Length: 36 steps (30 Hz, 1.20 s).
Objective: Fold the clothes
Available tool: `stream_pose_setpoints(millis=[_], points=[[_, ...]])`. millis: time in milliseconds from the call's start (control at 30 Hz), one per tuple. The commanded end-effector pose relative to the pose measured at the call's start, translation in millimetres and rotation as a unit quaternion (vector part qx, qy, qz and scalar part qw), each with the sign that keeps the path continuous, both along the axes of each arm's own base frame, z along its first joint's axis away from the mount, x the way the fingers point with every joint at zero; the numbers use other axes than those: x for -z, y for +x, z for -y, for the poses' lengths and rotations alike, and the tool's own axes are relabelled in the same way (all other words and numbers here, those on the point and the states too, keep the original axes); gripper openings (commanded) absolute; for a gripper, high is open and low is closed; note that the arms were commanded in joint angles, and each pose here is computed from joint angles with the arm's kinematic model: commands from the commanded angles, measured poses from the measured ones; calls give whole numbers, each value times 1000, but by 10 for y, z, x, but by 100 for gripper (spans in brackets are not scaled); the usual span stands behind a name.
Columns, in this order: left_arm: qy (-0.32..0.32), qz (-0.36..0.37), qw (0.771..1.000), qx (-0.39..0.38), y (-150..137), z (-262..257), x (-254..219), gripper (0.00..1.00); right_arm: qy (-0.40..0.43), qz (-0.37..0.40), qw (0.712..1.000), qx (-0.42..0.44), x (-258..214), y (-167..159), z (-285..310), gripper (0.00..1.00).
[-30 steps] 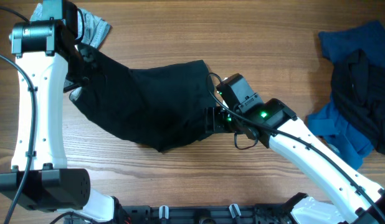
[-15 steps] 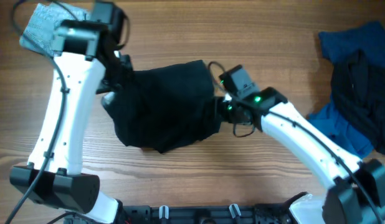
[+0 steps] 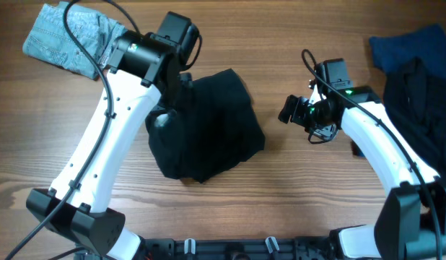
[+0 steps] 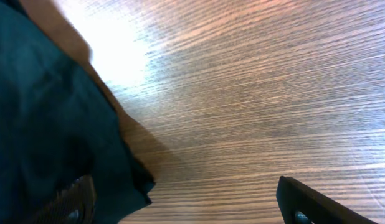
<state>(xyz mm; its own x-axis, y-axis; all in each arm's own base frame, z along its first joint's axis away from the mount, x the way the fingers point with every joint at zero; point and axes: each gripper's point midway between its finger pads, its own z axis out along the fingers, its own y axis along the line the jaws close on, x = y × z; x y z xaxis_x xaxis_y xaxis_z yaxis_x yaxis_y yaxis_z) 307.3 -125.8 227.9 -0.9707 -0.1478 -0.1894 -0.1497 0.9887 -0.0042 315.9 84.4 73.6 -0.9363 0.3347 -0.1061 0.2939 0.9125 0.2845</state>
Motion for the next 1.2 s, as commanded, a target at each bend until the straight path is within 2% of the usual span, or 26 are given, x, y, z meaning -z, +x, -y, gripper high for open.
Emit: stream_pose_setpoints(millis=[0,133,300,500,733,1000,1167], points=[[-56,21,998,-2,1,271,-136,9,2,-24,1000,-17,200,0,-41,94],[-88,29,996,-1,19,456,-162,5,-2,-60,998,-17,448,-35,-38,94],[-109,48,993,-1,53,653,-204,6,-6,-95,995,-10,672,-86,-30,95],[-130,66,989,18,111,955,-190,9,17,-87,996,-32,653,-66,-118,95],[-135,44,990,24,199,1299,117,13,15,-94,995,-34,656,-105,-108,95],[-156,34,986,48,301,1673,391,9,14,-99,994,-34,657,-130,-103,95],[-156,34,986,48,305,1668,392,12,13,-105,994,-34,657,-158,-96,95]])
